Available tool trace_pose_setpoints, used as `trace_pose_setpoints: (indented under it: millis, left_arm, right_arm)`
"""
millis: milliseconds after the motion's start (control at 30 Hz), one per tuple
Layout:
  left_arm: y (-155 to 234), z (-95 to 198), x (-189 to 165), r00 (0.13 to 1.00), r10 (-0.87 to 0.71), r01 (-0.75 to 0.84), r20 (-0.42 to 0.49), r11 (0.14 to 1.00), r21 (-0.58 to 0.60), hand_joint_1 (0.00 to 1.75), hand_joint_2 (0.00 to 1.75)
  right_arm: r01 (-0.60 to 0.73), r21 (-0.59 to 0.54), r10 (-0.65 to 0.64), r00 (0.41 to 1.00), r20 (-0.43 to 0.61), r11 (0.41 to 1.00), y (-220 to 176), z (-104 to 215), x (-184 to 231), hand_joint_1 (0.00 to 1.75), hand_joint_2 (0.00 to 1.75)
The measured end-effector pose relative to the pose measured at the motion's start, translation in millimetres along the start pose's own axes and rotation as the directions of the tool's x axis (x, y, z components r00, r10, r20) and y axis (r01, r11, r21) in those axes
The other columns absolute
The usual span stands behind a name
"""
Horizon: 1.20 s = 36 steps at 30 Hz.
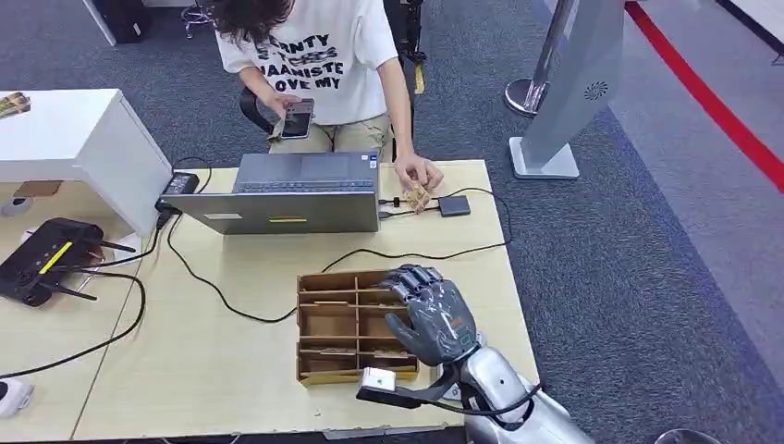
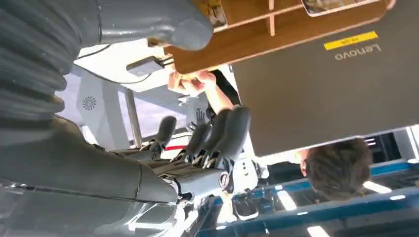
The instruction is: Pass the card to the sensor for recognition and then transmit it.
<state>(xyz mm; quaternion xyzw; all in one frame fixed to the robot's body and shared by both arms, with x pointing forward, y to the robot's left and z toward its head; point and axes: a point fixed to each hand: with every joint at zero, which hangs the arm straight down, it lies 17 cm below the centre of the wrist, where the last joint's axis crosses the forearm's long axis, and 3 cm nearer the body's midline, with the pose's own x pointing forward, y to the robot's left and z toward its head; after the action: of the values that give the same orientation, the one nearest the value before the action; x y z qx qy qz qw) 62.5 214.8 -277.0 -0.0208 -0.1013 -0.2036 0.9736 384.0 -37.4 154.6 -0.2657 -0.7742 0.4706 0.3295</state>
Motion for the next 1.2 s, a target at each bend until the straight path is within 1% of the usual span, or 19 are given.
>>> trace_pose_setpoints:
  millis: [33,67,133,233,367,433,500,533,600,633,667,733,767,800,833,900,1200]
  left_arm:
    - [0,0,0,1.000,-0.001,0.001,0.000,1.000,0.000,0.00,0.00]
    - [0,0,0,1.000,-0.001,0.001,0.000,1.000,0.000,0.00,0.00]
    - [0,0,0,1.000,-0.002,0.002,0.000,1.000,-0.001,0.00,0.00]
    - [0,0,0,1.000,-0.003,0.003,0.000,1.000,-0.001,0.00,0.00]
    - [0,0,0,1.000,-0.003,0.003,0.001,1.000,-0.001,0.00,0.00]
    - [0,0,0,1.000,-0.003,0.003,0.000,1.000,-0.001,0.00,0.00]
    - [-1,0,0,1.000,-0.004,0.004,0.000,1.000,-0.002,0.00,0.00]
    - [-1,0,0,1.000,-0.005,0.005,0.000,1.000,-0.002,0.00,0.00]
    - [0,0,0,1.000,-0.008,0.008,0.001,1.000,-0.002,0.00,0.00]
    - [0,0,0,1.000,-0.010,0.010,0.001,1.000,-0.002,0.00,0.00]
    - [-1,0,0,1.000,-0.011,0.011,0.001,1.000,-0.002,0.00,0.00]
    - [-1,0,0,1.000,-0.013,0.013,0.001,1.000,-0.002,0.00,0.00]
    - [-1,0,0,1.000,-0.014,0.014,0.002,1.000,-0.002,0.00,0.00]
    - [-1,0,0,1.000,-0.013,0.014,0.002,1.000,-0.004,0.00,0.00]
    - [-1,0,0,1.000,-0.013,0.013,0.002,1.000,-0.006,0.00,0.00]
    - [-2,0,0,1.000,-0.013,0.013,0.002,1.000,-0.008,0.00,0.00]
    - [-2,0,0,1.000,-0.013,0.013,0.002,1.000,-0.011,0.00,0.00]
  right_arm:
    - [0.003,0.009,-0.003,1.000,-0.004,1.000,3,1,-1,0.75,1.75]
    - [0.001,0.020,-0.001,1.000,-0.008,1.000,6,2,-3,0.79,1.75]
    - [0.001,0.035,-0.001,1.000,-0.014,0.999,11,3,-6,0.77,1.75]
    - [0.001,0.055,0.001,1.000,-0.030,0.998,18,5,-12,0.79,1.75]
    - [-0.001,0.073,0.004,0.999,-0.043,0.997,25,7,-17,0.79,1.75]
    - [-0.003,0.077,0.007,0.999,-0.050,0.997,27,8,-20,0.80,1.75]
    - [-0.002,0.080,0.007,0.998,-0.057,0.997,28,8,-22,0.86,1.75]
    - [-0.003,0.080,0.008,0.998,-0.062,0.997,28,8,-24,0.84,1.75]
    - [-0.004,0.080,0.010,0.998,-0.068,0.997,28,6,-26,1.03,1.75]
    - [-0.006,0.079,0.012,0.997,-0.070,0.997,27,4,-27,1.17,1.75]
    - [-0.009,0.078,0.014,0.997,-0.072,0.997,27,3,-29,1.47,1.75]
    - [-0.011,0.076,0.017,0.997,-0.079,0.997,27,0,-31,1.54,1.75]
    - [-0.012,0.076,0.018,0.997,-0.080,0.997,26,-1,-32,1.71,1.75]
    - [-0.013,0.076,0.019,0.996,-0.081,0.997,26,-1,-33,1.75,1.75]
    - [-0.014,0.078,0.020,0.996,-0.084,0.997,27,-2,-34,1.71,1.75]
    - [-0.013,0.079,0.020,0.996,-0.090,0.997,27,-2,-36,1.75,1.75]
    - [-0.017,0.083,0.025,0.994,-0.105,0.996,29,-2,-41,1.75,1.75]
